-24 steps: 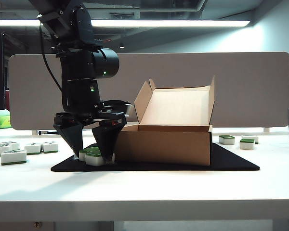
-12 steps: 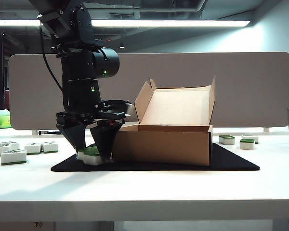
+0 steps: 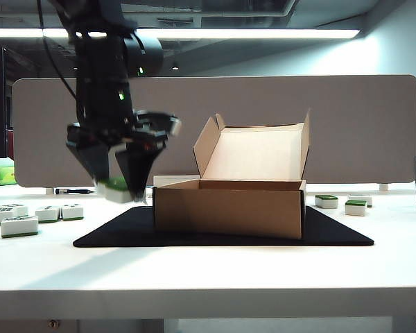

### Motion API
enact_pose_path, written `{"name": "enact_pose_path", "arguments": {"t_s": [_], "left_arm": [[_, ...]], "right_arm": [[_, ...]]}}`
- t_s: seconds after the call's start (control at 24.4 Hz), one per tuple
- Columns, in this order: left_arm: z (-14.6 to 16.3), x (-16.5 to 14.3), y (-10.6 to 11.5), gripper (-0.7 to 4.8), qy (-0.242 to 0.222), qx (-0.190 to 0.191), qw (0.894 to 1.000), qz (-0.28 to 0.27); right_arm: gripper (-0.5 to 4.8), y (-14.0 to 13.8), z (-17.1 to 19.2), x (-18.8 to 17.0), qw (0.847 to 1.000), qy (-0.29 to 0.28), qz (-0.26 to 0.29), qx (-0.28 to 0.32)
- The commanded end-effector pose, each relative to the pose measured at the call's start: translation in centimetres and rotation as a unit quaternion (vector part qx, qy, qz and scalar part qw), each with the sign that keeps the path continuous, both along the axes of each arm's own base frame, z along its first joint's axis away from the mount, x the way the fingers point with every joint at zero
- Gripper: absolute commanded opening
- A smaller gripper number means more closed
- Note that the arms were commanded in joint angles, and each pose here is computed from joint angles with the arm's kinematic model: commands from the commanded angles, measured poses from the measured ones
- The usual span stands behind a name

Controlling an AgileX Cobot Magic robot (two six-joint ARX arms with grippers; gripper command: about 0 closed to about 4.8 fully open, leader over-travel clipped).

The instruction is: Pick up four mahjong tiles and put them into the paper box.

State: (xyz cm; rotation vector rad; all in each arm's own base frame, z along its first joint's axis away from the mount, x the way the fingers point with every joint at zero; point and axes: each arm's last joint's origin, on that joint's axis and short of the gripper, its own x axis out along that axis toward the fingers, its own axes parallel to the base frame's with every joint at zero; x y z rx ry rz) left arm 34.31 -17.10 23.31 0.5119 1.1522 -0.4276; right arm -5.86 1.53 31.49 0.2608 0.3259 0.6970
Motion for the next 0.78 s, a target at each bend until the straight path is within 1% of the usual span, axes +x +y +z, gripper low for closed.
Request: {"name": "enact_pose_path", "arguments": {"t_s": [0.04, 0.16, 0.21, 0.33, 0.37, 0.45, 0.49, 0.53, 0.57, 0.66, 0.78], "left_arm": [[2.0, -0.5, -0.4, 3.62, -0.038, -0.029, 0.999, -0.009], [3.2, -0.6, -1.4, 3.62, -0.079, -0.068, 0.994, -0.025], [3.7, -0.5, -2.4, 3.62, -0.108, -0.094, 0.989, -0.031], [4.2, -0.6, -4.2, 3.62, -0.146, -0.136, 0.979, -0.037], [4.3, -0.6, -5.0, 3.62, -0.16, -0.147, 0.975, -0.047], [4.3, -0.9, -7.5, 3.62, -0.198, -0.177, 0.961, -0.074], [4.1, -0.9, -8.0, 3.62, -0.203, -0.182, 0.959, -0.079], [3.4, -0.9, -9.1, 3.62, -0.207, -0.187, 0.956, -0.089], [2.4, -0.8, -9.9, 3.62, -0.203, -0.187, 0.956, -0.096], [1.4, -0.6, -10.4, 3.62, -0.193, -0.184, 0.959, -0.099], [-0.8, -0.3, -11.0, 3.62, -0.167, -0.176, 0.964, -0.107]], "right_arm": [[-0.01, 0.0, 0.1, -0.3, 1.0, -0.017, 0.001, 0.0], [-0.01, 0.0, 0.1, -0.3, 1.0, -0.017, 0.001, 0.0], [-0.01, 0.0, 0.1, -0.3, 1.0, -0.016, 0.001, 0.0], [-0.01, 0.0, 0.1, -0.3, 1.0, -0.016, 0.001, 0.0], [-0.01, 0.0, 0.1, -0.3, 1.0, -0.016, 0.001, 0.0], [-0.01, 0.0, 0.1, -0.3, 1.0, -0.016, 0.002, 0.0], [-0.01, 0.0, 0.1, -0.3, 1.0, -0.016, 0.001, 0.0], [-0.01, 0.0, 0.1, -0.3, 1.0, -0.016, 0.002, 0.0], [-0.01, 0.0, 0.1, -0.3, 1.0, -0.016, 0.002, 0.0], [-0.01, 0.0, 0.1, -0.3, 1.0, -0.016, 0.001, 0.0], [-0.01, 0.0, 0.1, -0.3, 1.0, -0.016, 0.002, 0.0]]}}
